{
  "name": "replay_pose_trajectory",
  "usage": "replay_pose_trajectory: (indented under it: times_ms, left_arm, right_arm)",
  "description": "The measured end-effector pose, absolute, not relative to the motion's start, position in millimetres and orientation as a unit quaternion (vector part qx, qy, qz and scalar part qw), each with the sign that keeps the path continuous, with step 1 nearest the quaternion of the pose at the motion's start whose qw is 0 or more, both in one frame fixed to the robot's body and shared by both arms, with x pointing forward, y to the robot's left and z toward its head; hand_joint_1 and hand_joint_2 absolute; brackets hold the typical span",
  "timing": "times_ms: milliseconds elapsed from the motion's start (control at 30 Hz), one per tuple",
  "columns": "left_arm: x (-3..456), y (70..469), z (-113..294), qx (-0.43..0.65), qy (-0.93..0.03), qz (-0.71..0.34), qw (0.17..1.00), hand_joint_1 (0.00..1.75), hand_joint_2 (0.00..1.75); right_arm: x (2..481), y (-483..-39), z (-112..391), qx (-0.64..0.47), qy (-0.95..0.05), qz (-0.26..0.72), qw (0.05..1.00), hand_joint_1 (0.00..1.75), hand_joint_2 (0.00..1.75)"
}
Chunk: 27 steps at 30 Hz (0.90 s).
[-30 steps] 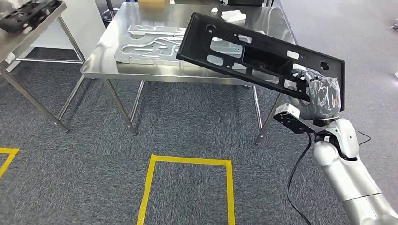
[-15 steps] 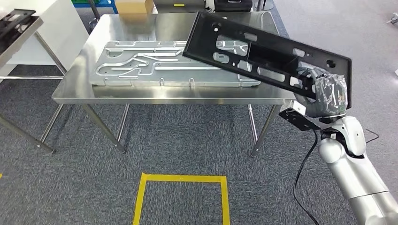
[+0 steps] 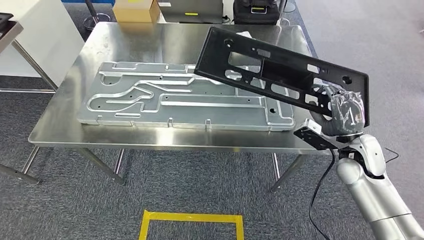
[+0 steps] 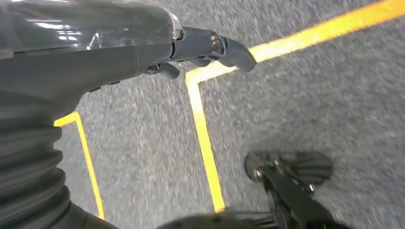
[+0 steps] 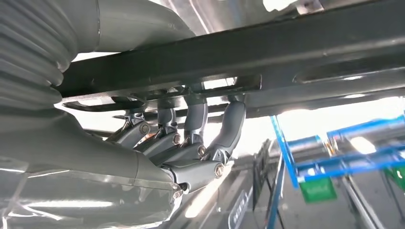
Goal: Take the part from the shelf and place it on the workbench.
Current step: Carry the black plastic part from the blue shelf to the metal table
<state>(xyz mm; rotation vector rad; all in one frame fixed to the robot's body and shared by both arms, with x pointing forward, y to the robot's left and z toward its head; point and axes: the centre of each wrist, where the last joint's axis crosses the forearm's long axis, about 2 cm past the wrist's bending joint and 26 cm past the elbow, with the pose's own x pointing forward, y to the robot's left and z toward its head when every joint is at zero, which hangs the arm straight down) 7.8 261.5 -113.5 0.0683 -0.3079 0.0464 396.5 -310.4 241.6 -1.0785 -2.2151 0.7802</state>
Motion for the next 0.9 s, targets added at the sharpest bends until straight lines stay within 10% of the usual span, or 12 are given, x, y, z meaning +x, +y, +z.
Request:
replay_pose_trajectory:
  times_ms: [900]
  left_arm:
    - [11,266,-114,0.014,-0.173,0.085,0.981,0.0,1.75]
  right_arm:
    - [425,-331,277,-0.382,-0.761,0.367,0.374,1.75,1.75]
